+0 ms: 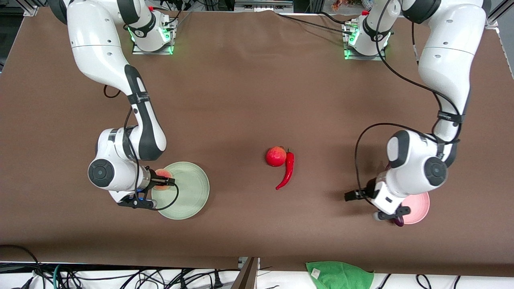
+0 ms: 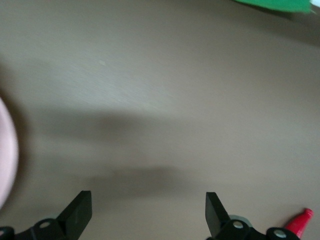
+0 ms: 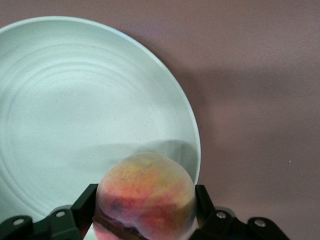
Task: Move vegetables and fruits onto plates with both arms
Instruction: 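Release the peach on the green plate while the left gripper grasps the chili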
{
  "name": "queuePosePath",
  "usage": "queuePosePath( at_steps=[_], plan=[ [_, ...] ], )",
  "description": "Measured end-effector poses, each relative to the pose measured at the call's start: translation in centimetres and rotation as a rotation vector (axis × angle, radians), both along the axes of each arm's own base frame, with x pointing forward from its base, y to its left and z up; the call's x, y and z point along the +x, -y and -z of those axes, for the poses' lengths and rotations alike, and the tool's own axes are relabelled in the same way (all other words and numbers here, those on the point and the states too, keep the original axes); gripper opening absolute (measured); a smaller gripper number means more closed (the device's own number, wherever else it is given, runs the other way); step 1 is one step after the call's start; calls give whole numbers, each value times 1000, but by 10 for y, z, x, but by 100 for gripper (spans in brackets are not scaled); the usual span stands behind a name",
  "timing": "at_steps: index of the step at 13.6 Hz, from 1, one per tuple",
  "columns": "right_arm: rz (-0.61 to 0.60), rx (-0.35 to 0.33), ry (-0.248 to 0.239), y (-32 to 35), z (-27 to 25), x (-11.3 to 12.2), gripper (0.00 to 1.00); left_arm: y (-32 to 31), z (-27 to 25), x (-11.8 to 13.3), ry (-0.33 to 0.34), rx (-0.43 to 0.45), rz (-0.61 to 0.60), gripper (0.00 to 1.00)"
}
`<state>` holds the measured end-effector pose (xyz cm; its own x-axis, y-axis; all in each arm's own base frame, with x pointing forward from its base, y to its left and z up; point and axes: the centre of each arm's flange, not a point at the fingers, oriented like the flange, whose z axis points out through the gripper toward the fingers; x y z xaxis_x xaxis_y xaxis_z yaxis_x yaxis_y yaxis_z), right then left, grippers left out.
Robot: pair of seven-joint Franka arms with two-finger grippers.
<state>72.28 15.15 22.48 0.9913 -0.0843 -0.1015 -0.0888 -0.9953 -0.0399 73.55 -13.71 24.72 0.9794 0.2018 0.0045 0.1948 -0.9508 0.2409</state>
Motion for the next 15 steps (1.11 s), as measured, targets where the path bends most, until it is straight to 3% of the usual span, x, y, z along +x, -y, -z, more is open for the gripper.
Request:
queuePosePath(
  at_steps=[2, 4, 5, 9, 12, 15],
  plan=[
    [5, 0, 0, 7, 0, 2, 82, 49, 3, -12, -8, 61, 7, 100],
    [-5, 2, 1, 14, 0, 3, 98, 104, 12, -31, -20, 105, 0, 100],
    [-7, 3, 2, 16, 0, 3, 100, 128, 18, -41, -29, 110, 8, 100],
    [-16, 6, 3, 5, -2, 2, 100, 189, 44, -70, -48, 107, 59, 100],
    [75, 2, -16, -19, -13, -4, 100, 210, 57, -79, -38, 95, 76, 100],
    [223, 36, -35, -90, -32, -23, 100, 218, 62, -84, -44, 92, 87, 99]
  ],
)
